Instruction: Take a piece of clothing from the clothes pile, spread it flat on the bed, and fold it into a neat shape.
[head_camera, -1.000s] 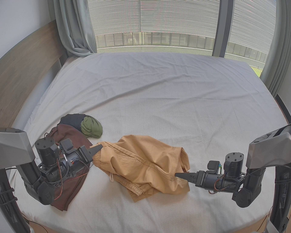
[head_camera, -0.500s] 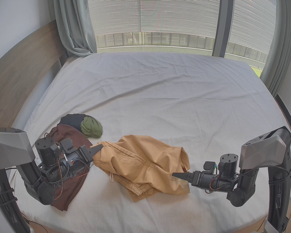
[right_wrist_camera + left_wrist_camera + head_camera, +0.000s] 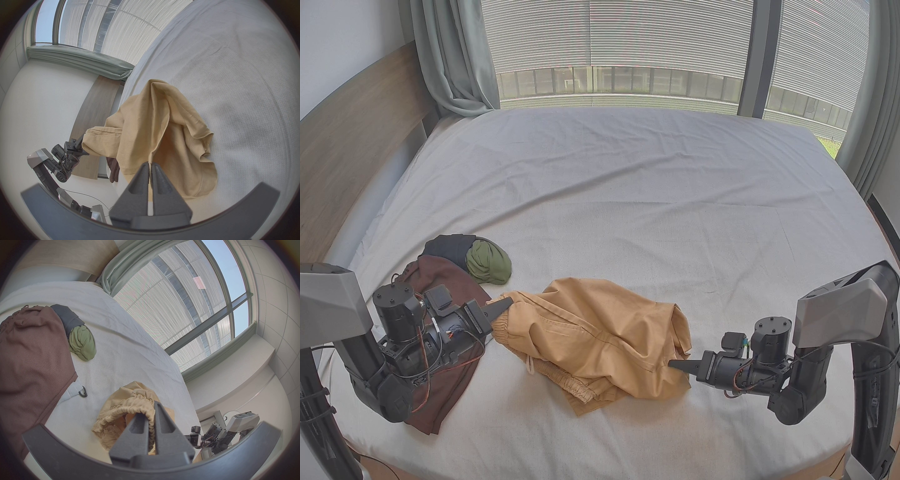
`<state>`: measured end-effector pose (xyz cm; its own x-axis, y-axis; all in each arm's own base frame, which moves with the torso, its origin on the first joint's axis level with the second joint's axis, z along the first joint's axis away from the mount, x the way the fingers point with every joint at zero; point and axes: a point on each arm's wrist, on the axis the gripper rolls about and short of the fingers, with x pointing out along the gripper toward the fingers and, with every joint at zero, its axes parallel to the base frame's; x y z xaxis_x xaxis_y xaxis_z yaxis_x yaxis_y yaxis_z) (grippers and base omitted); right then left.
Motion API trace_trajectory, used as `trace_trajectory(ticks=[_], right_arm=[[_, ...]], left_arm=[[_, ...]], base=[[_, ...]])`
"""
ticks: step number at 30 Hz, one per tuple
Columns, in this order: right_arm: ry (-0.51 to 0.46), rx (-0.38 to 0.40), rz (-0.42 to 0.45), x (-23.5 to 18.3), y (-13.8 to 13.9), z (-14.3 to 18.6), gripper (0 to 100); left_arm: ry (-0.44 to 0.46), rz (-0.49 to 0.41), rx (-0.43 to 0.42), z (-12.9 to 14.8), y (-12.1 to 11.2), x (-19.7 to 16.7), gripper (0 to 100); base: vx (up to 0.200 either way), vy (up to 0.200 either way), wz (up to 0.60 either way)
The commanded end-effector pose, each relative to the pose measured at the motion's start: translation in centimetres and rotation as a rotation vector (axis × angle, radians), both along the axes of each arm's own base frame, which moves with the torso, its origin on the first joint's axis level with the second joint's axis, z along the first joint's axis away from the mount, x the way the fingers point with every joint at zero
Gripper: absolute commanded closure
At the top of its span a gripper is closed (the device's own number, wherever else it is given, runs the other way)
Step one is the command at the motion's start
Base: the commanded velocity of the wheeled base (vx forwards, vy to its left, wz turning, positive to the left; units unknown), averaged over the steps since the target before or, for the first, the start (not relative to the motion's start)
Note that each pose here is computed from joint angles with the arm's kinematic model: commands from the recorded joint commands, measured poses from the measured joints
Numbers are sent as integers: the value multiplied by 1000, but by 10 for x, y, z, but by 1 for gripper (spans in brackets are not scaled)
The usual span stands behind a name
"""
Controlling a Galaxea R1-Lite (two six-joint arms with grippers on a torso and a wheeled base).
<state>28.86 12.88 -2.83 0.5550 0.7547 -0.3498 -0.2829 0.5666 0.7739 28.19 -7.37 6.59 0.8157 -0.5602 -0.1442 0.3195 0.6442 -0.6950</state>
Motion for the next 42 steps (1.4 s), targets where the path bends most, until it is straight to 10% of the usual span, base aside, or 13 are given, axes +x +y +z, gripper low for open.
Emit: trace_trajectory(ticks=[1,12,26,27,42], right_arm=[[5,-3,-5,-5,-5,5,100],[-25,-4,183,-37,-32,24,100],[-51,-14,187,-24,-29,14,100],[-54,-13,190,-24,-28,15,0],[-90,-7,220,-13,-15,11,0]], left_arm=[[0,3,0,0,1,1,100],[10,6,2,-4,1,2,100],[9,4,2,-4,1,2,100],[9,4,2,-4,1,2,100],[13,6,3,-4,1,1,100]], base=[[0,0,0],[0,0,0],[0,0,0],[0,0,0],[0,0,0]])
